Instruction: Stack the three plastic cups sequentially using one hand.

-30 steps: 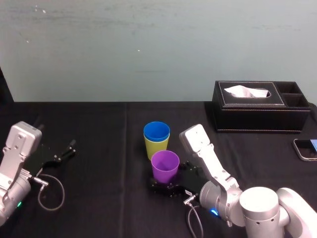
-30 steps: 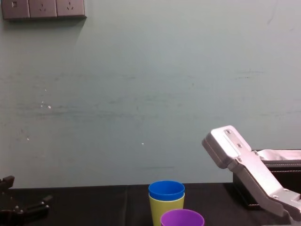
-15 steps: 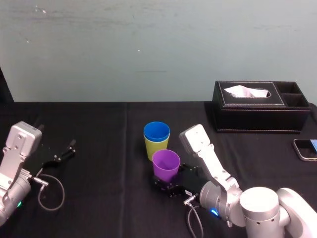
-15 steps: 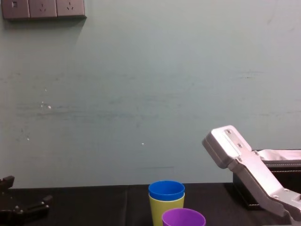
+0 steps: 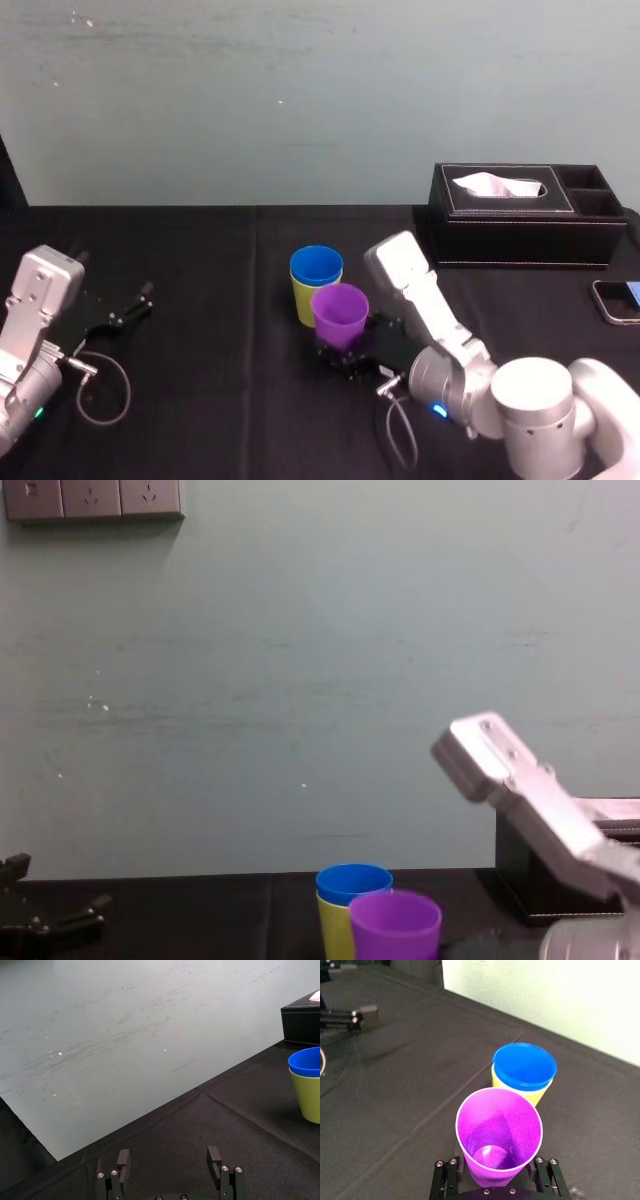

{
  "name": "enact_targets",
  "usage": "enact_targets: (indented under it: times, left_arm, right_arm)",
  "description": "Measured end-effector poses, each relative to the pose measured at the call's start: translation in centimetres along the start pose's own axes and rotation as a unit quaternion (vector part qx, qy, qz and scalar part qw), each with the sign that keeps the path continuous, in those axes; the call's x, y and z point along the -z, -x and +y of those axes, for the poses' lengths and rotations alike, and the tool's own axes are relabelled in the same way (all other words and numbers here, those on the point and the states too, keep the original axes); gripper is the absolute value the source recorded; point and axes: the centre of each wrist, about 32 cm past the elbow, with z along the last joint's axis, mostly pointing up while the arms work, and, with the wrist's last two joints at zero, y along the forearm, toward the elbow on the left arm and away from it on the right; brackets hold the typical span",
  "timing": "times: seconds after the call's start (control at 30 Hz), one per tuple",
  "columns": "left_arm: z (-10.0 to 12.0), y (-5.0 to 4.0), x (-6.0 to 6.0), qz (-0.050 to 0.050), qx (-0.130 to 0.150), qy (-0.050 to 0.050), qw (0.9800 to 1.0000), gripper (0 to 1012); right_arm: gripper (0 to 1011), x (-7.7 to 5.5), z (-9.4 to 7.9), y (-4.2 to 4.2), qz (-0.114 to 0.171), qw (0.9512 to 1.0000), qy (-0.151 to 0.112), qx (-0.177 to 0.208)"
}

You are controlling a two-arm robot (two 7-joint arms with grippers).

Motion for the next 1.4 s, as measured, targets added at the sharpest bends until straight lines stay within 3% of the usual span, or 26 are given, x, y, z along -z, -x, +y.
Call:
enact_targets:
  times: [0.27,0.43,0.63,1.03,1.4]
  left_arm:
    - [0.0,0.00,0.0,0.000,0.000,0.000,1.0000,1000]
    - [0.0,0.00,0.0,0.000,0.000,0.000,1.0000,1000]
    - [0.0,0.00,0.0,0.000,0.000,0.000,1.0000,1000]
    - [0.0,0.00,0.0,0.000,0.000,0.000,1.0000,1000]
    - [0.0,0.00,0.0,0.000,0.000,0.000,1.0000,1000]
  right_arm:
    - [696,-2.8,-0.7,-1.74,-0.002,1.0000,-0.004,0.001]
    - [695,-4.9,-0.8,-3.22,0.014,0.9997,-0.017,-0.004]
    - [696,-6.7,-0.5,-4.43,0.030,0.9991,-0.029,-0.008]
    - [696,-8.4,0.8,-5.14,0.037,0.9986,-0.034,-0.015]
    - [695,-8.7,2.1,-5.52,0.039,0.9988,-0.025,-0.016]
